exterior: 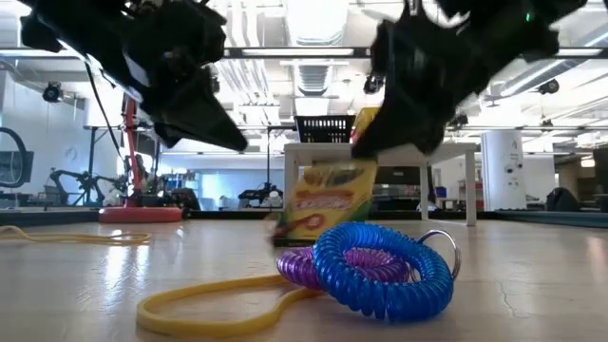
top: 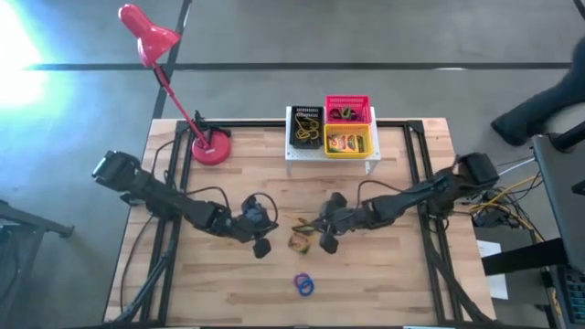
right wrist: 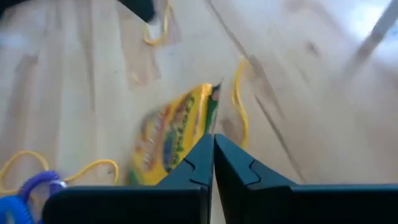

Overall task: Pick & Place Office Desk Supplies
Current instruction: Put the yellow crayon box into the yellow bin on the shelf

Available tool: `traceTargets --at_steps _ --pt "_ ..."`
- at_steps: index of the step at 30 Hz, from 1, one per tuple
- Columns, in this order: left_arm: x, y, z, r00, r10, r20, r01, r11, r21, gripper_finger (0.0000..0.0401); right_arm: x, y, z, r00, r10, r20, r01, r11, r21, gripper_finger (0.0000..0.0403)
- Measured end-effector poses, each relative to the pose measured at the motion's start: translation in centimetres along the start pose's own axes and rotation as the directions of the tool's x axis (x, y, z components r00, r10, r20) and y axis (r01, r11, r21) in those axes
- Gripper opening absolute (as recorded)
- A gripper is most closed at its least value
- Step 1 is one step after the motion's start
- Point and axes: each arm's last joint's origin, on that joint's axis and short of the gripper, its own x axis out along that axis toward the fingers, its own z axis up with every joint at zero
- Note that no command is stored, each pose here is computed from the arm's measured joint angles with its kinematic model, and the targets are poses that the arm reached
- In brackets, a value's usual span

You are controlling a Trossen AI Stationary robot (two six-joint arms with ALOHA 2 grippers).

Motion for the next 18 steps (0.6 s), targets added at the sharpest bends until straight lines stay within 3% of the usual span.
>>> traceTargets --at_steps 6,11,18 --pt "1.8 -0.5 0.2 0.994 -0.009 0.112 -0.005 0.992 0.123 0.0009 -3.0 1.1 1.7 0.992 0.102 0.072 -0.094 0.99 -0.109 0.0008" --pt "3.7 -0.7 0.1 0.983 -0.067 0.173 0.031 0.979 0.2 0.0042 -3.4 1.3 1.7 0.991 0.112 0.073 -0.101 0.986 -0.135 0.0008" --pt "5.8 0.0 -0.9 0.97 -0.24 0.043 0.239 0.97 0.037 0.0113 -1.2 0.0 0.0 0.996 0.037 -0.078 -0.032 0.997 0.066 0.0012"
